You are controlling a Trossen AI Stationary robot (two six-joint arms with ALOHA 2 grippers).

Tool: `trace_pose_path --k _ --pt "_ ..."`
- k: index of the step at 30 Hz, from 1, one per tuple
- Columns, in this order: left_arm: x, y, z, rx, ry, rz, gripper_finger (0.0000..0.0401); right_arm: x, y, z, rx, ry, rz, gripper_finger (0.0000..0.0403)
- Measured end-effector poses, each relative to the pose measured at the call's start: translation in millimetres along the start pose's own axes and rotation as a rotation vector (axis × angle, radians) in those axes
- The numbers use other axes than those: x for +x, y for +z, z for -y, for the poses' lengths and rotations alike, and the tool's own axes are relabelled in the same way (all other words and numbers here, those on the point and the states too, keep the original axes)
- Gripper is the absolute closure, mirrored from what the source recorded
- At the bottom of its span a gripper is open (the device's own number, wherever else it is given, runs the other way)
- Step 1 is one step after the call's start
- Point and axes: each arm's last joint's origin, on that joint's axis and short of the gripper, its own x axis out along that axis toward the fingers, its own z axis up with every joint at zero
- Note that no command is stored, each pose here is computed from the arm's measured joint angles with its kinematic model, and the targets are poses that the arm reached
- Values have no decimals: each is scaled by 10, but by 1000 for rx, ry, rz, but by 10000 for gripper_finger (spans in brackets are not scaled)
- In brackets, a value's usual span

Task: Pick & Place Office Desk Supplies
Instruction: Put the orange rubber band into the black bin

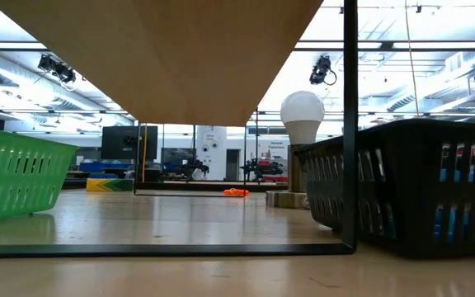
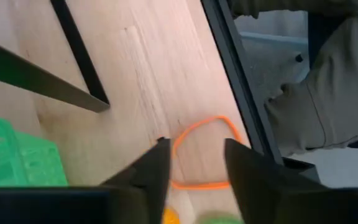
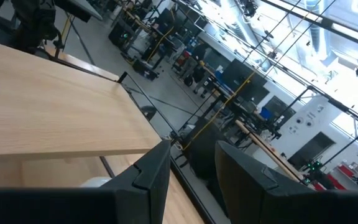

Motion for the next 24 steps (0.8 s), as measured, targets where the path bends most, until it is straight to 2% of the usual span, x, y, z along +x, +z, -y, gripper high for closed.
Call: trace_pose_path --k 5,9,17,24 --pt "50 8 -27 14 1 -16 149 0 0 0 -11 0 0 266" --pt "197 -35 -34 22 -2 -73 132 0 0 0 -20 0 0 266" --pt "355 -67 -79 39 19 -118 168 0 -1 1 -23 -3 -3 266" --pt "416 -77 -104 49 58 -117 240 0 -1 1 -23 -3 -3 266"
